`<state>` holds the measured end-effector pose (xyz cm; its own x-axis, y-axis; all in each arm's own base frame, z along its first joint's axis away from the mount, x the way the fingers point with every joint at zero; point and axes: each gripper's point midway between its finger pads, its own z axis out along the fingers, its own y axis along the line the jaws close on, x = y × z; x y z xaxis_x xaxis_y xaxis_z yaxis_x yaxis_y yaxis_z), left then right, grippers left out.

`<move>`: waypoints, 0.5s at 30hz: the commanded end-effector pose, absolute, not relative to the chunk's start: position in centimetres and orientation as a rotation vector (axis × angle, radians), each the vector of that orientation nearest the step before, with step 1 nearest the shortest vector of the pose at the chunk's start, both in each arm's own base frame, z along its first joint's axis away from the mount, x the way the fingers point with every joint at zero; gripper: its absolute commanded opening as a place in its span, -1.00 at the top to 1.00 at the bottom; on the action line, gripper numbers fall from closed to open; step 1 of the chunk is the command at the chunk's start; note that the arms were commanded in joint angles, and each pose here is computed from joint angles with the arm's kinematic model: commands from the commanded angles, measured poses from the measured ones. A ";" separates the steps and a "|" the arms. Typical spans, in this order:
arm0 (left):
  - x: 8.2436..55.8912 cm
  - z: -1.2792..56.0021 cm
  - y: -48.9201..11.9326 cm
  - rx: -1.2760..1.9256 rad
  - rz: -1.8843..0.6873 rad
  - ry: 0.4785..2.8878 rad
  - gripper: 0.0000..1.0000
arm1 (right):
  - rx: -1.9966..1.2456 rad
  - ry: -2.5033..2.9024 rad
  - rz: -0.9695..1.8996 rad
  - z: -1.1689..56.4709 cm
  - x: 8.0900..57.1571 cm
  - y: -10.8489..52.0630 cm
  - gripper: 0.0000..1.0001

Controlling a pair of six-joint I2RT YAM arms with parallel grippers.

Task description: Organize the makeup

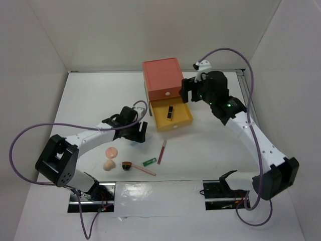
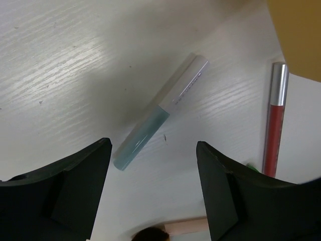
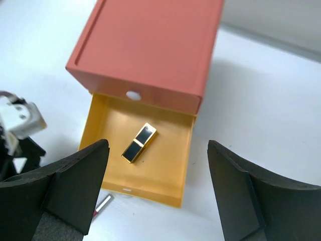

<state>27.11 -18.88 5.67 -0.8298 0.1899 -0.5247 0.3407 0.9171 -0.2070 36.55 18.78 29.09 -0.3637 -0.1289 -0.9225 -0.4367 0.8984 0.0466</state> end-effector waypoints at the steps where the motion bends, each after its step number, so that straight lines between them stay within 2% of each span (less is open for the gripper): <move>1: 28.2 5.4 -19.7 0.433 -0.387 2.517 -0.62 | -0.396 1.837 0.456 31.6 35.2 18.3 -0.73; 5: 28.2 4.9 -20.3 0.475 -0.370 2.505 -0.60 | -0.367 1.812 0.476 32.7 35.0 16.7 -0.75; 9: 27.1 2.6 -20.5 0.463 -0.314 2.592 -0.36 | -0.326 1.762 0.462 33.7 34.4 15.5 -0.78; 14: 25.5 0.4 -18.7 0.399 -0.141 2.673 -0.22 | -0.284 1.747 0.437 34.0 34.8 14.4 -0.78; 15: 25.3 0.3 -18.5 0.381 -0.137 2.689 -0.03 | -0.298 1.769 0.452 33.3 34.9 14.8 -0.78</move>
<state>26.55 -20.06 1.82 -0.8373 0.2622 -0.4798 0.3479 0.9325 -0.0975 34.75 14.67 31.09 -0.3100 -0.0009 -0.9507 -0.4135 0.9006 0.1340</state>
